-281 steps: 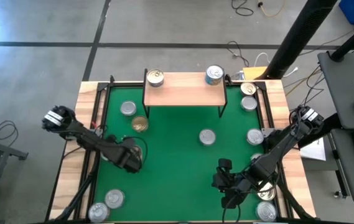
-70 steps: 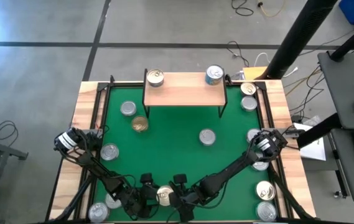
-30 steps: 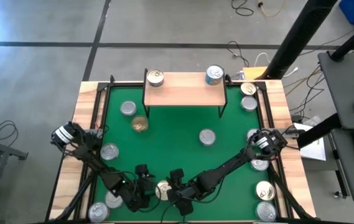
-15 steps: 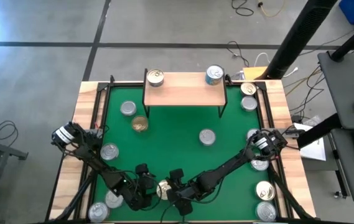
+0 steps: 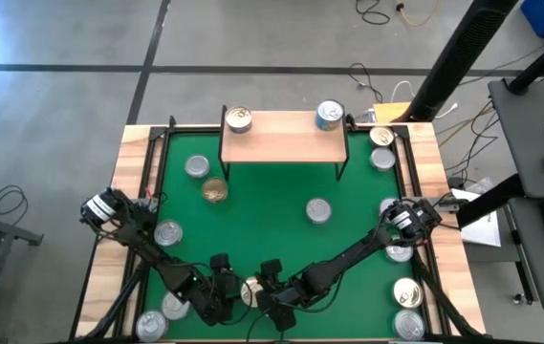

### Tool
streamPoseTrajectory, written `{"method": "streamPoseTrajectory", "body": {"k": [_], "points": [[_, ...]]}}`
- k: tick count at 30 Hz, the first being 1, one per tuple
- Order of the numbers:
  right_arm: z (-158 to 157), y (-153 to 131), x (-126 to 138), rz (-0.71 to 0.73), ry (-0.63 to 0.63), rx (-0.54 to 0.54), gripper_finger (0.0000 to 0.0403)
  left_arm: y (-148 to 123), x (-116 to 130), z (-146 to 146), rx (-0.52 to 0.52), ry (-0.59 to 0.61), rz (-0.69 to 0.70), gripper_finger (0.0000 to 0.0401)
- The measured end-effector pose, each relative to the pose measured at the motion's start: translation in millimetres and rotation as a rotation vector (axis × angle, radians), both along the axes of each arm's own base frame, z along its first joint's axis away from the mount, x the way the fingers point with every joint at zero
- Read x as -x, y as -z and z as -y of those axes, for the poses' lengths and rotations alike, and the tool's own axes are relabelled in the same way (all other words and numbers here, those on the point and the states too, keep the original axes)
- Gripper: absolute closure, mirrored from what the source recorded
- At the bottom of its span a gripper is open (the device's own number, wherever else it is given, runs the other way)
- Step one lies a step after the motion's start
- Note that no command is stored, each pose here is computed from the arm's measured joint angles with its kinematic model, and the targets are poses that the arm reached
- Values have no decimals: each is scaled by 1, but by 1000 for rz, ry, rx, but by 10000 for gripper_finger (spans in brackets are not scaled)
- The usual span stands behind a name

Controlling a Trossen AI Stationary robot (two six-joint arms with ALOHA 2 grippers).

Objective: Stack canned seafood by type on shelf
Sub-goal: Stack the blue pink tuna can on top of the blue pink tuna can on the shelf

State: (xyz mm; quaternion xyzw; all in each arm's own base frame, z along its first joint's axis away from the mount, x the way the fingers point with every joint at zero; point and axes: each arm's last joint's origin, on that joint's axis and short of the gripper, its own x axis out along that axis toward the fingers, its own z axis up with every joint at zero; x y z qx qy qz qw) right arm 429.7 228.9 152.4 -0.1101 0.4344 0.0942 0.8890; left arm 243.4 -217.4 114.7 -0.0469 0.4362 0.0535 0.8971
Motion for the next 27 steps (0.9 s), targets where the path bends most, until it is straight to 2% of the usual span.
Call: {"method": "streamPoseTrajectory", "body": {"k": [4,8,12,20,27], "points": [[0,0,0,-1,0,0,39,2,2,-2,26,-72,-19,117],[0,0,0,-2,4,-4,39,10,1,-2,10,-91,-29,71],[0,0,0,-2,17,-14,39,15,-3,2,-19,-83,-43,44],[1,1,0,-2,-1,8,39,3,-18,20,-96,78,-2,41],[2,2,-1,1,-69,64,39,-5,-25,30,-42,125,37,41]]}}
